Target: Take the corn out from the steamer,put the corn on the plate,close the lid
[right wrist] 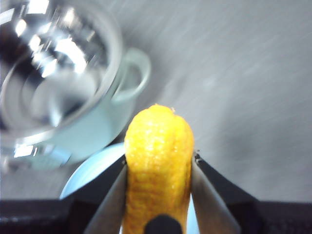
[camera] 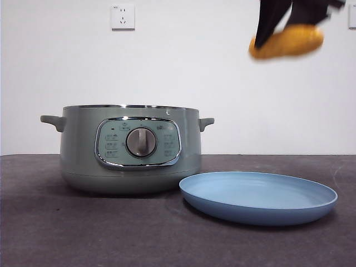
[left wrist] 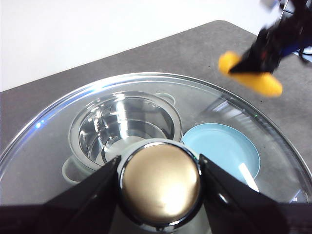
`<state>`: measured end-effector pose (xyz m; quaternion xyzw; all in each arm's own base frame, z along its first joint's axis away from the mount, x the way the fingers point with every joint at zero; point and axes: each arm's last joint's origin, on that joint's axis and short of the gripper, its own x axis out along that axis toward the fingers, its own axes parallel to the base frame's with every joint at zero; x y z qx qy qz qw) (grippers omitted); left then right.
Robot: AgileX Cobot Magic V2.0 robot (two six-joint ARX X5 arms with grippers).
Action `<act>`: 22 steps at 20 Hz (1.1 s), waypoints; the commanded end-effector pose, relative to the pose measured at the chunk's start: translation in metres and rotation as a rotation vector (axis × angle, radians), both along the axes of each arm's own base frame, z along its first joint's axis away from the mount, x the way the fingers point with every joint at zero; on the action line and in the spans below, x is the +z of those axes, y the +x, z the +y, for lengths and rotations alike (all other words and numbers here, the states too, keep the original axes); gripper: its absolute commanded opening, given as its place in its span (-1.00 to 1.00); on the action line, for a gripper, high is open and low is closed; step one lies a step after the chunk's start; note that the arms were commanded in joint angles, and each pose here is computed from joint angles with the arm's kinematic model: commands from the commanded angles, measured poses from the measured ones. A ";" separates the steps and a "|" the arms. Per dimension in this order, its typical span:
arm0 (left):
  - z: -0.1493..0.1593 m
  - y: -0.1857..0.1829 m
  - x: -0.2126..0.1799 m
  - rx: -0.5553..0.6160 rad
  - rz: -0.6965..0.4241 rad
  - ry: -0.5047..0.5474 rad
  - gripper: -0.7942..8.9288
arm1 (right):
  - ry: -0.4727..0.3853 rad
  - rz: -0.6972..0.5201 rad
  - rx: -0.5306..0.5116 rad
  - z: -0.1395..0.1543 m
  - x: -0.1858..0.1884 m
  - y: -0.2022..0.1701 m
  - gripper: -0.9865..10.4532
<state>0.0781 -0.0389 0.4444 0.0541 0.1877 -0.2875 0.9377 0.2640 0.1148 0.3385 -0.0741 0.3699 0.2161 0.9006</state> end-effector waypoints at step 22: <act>-0.002 0.003 0.005 -0.010 -0.043 -0.017 -0.85 | 0.057 0.217 0.023 0.024 -0.198 0.014 -0.85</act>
